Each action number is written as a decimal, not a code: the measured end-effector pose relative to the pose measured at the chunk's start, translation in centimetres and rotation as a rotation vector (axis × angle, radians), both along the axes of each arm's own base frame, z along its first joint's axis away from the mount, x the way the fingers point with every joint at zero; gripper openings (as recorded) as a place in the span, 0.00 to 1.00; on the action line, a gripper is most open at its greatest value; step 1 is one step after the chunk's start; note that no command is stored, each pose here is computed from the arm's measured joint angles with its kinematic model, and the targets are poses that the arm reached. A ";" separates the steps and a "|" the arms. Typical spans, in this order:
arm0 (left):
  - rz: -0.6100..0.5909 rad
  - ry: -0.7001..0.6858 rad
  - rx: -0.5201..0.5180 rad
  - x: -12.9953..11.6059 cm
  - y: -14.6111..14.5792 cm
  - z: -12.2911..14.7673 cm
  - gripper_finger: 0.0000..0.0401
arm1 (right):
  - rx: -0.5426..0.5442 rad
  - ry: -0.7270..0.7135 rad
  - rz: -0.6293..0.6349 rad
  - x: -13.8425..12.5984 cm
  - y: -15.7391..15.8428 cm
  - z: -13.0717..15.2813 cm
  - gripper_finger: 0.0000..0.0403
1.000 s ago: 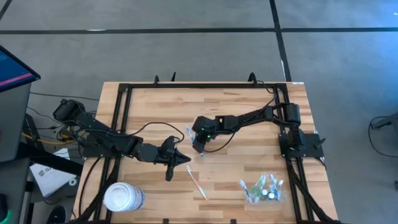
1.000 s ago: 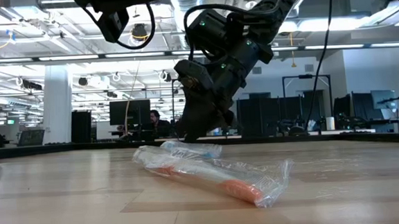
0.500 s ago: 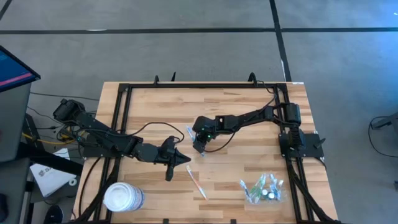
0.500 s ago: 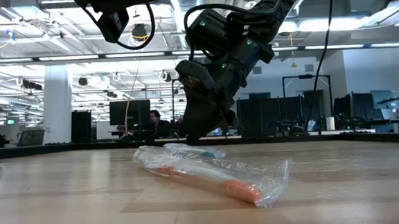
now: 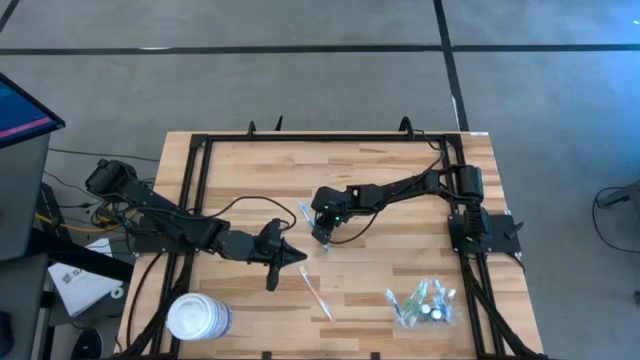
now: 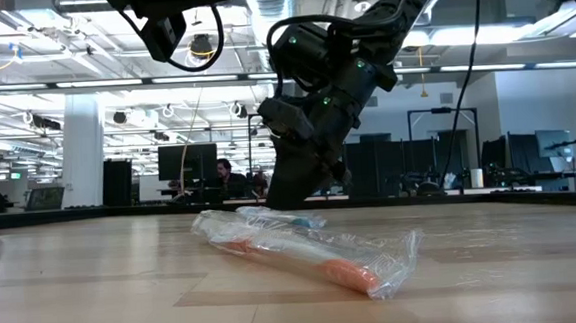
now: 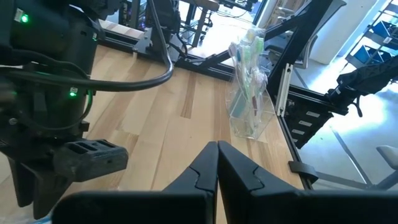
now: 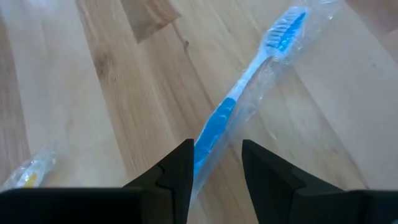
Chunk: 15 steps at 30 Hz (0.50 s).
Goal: Pick & Place toothbrushing station
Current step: Put the blue toothbrush into the transparent organizer
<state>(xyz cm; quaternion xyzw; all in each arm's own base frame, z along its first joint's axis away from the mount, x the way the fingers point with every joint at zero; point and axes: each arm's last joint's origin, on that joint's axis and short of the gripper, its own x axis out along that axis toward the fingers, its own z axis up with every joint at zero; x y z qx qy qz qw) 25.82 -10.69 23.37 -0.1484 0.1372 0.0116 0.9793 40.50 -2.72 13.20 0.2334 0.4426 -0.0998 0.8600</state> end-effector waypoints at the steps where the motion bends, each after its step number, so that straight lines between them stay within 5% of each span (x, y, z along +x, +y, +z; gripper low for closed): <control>1: 0.000 0.000 0.000 0.0 0.0 0.0 0.00 | 0.000 0.000 0.002 0.0 0.1 0.0 0.31; 15: 0.003 0.000 0.001 0.0 0.0 0.0 0.00 | -0.007 0.012 0.020 -0.1 0.5 -0.1 0.31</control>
